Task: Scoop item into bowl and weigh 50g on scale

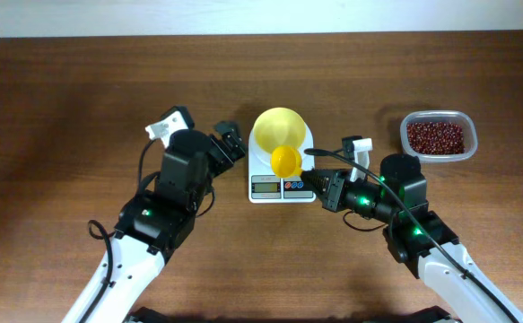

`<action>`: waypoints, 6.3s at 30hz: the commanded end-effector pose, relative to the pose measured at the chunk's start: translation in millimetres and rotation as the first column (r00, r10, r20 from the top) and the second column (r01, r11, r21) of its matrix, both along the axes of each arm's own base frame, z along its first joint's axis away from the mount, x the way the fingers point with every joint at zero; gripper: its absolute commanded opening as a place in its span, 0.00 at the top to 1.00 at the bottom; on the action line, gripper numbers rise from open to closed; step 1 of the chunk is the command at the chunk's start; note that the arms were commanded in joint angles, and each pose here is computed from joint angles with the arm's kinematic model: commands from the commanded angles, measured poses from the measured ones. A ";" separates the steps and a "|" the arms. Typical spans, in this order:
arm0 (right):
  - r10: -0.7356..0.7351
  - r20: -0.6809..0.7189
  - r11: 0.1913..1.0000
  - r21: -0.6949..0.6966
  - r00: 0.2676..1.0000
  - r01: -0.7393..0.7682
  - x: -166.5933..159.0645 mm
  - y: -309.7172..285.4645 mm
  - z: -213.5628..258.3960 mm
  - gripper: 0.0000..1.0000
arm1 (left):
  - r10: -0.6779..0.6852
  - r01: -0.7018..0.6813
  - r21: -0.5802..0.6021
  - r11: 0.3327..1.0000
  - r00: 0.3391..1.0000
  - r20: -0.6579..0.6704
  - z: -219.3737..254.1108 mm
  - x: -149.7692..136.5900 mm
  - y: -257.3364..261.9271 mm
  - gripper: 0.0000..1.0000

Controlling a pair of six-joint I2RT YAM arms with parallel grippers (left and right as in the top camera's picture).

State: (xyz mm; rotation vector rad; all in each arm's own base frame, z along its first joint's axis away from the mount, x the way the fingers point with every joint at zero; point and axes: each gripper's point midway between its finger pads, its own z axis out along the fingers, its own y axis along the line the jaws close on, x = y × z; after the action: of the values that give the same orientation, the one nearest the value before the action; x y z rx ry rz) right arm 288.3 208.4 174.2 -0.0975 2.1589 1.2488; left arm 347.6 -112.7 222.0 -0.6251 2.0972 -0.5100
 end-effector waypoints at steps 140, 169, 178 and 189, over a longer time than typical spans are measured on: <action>-0.496 0.352 0.839 -0.040 0.794 0.542 62.1 -125.0 68.7 0.96 | -0.745 0.837 0.503 0.214 0.473 -0.470 -205.4 -16.6 -151.0 1.00; -0.495 0.341 0.839 -0.049 0.799 0.541 63.9 -124.8 63.7 0.96 | -0.771 0.855 0.496 0.151 0.416 -0.483 -215.0 -20.1 -155.6 1.00; -0.495 0.341 0.839 -0.049 0.799 0.541 64.0 -124.8 63.8 0.96 | -0.761 0.867 0.479 0.141 0.404 -0.508 -219.3 -24.9 -151.4 1.00; -0.509 0.343 0.830 -0.047 0.790 0.556 65.1 -127.5 64.4 0.96 | -0.790 0.821 0.525 0.226 0.470 -0.394 -107.1 -49.4 -132.3 1.00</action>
State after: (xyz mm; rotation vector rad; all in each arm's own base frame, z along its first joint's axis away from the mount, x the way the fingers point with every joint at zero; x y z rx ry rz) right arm 349.4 87.5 233.7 0.2144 1.8278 0.7189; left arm 306.0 -247.7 67.1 1.0662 2.3811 -0.1737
